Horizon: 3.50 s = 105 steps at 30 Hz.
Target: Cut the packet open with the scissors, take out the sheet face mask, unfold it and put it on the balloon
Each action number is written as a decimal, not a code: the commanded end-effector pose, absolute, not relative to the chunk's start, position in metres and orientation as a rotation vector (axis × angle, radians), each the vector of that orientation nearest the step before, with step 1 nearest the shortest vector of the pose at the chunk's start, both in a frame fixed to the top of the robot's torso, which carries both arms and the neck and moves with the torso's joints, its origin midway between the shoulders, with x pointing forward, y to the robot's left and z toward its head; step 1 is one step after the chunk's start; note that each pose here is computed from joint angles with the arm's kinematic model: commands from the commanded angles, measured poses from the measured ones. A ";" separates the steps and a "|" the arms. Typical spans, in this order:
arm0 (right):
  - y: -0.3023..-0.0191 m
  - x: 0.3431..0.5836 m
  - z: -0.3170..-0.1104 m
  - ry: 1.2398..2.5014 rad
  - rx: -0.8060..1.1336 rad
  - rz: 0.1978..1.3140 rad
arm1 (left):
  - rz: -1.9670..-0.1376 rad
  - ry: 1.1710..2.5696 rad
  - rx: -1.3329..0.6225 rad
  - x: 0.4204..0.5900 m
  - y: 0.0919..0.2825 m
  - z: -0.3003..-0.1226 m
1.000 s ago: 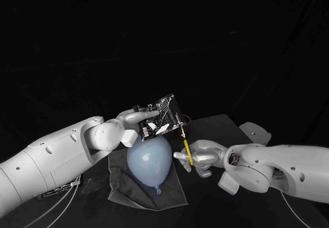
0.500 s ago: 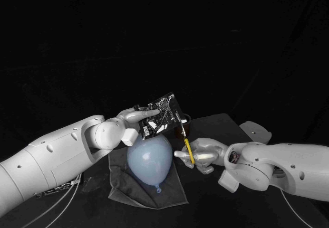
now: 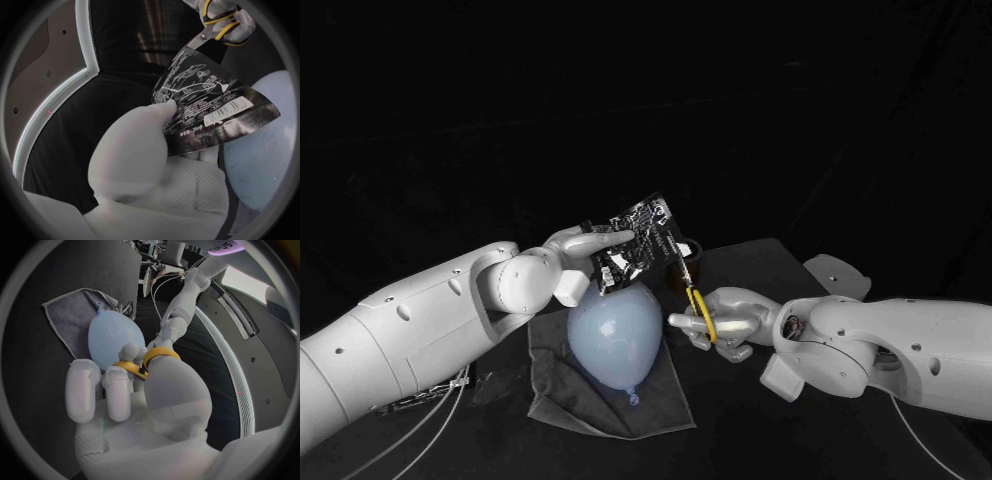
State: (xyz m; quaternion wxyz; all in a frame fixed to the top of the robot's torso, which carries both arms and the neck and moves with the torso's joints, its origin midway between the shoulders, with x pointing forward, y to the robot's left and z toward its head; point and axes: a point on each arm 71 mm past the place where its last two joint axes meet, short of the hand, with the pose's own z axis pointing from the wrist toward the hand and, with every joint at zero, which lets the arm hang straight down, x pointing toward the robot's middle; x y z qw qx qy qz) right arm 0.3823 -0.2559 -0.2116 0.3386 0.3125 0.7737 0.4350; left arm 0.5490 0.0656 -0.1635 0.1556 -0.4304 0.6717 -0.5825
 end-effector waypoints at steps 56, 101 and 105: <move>-0.267 0.390 -0.198 2.032 0.800 1.181 | -1.708 1.998 -0.964 0.549 0.070 -0.161; -0.285 0.391 -0.193 2.055 0.760 1.164 | -1.642 2.106 -0.651 0.548 0.074 -0.164; -0.285 0.391 -0.192 2.062 0.754 1.165 | -1.624 2.093 -0.604 0.548 0.074 -0.163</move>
